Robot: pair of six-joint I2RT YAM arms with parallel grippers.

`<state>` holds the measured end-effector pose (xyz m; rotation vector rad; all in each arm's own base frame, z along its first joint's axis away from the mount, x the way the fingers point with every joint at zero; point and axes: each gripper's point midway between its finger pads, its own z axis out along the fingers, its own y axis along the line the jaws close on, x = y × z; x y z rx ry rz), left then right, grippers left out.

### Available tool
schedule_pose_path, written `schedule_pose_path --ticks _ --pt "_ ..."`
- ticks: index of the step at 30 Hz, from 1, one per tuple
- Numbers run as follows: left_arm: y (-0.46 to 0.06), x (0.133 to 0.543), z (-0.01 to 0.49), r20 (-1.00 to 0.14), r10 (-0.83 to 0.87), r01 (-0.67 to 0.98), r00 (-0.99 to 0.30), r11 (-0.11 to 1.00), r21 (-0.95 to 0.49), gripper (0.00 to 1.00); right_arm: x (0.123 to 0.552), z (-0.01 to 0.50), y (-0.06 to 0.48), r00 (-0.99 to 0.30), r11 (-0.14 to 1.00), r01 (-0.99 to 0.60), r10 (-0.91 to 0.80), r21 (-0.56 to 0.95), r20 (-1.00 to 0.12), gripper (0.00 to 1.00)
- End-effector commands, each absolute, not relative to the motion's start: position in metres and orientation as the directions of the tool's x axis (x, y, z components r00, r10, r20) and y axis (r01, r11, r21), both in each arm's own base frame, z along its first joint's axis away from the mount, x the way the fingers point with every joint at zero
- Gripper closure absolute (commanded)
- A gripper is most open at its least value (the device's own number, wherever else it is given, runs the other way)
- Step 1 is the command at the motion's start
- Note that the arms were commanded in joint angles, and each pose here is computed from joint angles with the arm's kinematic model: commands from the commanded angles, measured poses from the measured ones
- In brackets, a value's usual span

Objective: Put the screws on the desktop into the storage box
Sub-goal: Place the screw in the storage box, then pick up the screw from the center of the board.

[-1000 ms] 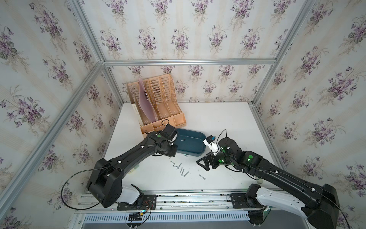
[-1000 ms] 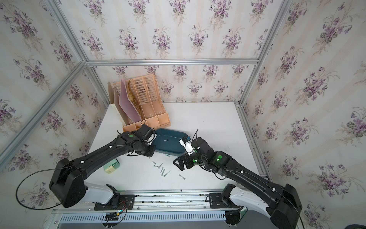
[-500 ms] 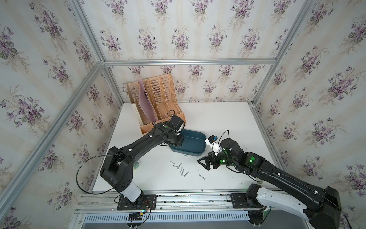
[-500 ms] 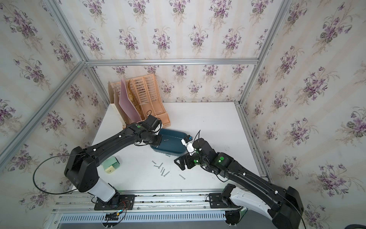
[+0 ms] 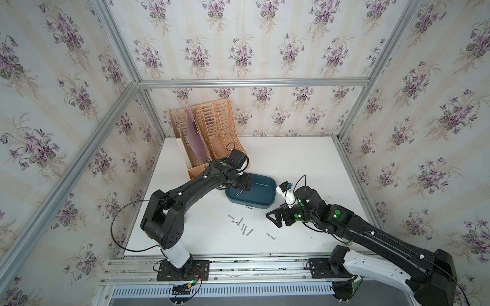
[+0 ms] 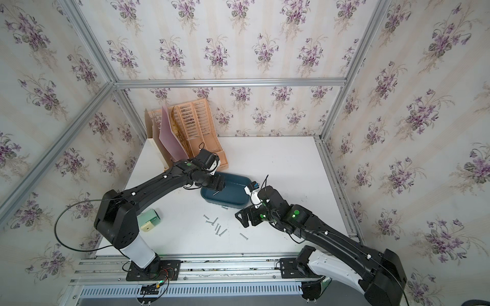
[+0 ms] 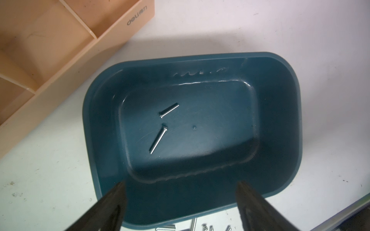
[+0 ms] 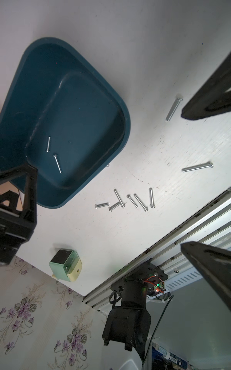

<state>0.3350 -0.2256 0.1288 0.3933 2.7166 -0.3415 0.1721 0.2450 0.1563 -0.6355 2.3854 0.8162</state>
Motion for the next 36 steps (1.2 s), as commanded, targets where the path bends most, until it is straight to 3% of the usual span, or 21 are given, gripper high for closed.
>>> schedule_pose_path --ticks 1,12,18,36 --pt "-0.224 0.324 0.137 -0.392 0.247 0.345 -0.886 0.916 -0.204 0.01 0.174 0.153 0.242 -0.751 0.724 -0.567 -0.257 0.394 -0.609 0.0" --pt "-0.227 0.252 0.165 -0.347 0.304 0.432 -0.887 0.811 -0.394 0.01 0.171 0.126 0.217 -0.808 0.819 -0.475 -0.261 0.322 -0.528 0.02" --pt "-0.215 0.212 0.187 -0.396 0.281 0.455 -0.874 0.759 -0.466 0.01 0.166 0.112 0.214 -0.83 0.862 -0.442 -0.288 0.249 -0.477 0.03" --pt "-0.174 0.167 0.18 -0.392 0.223 0.399 -0.892 0.795 -0.457 0.01 0.151 0.067 0.208 -0.856 0.9 -0.418 -0.346 0.121 -0.384 0.2"
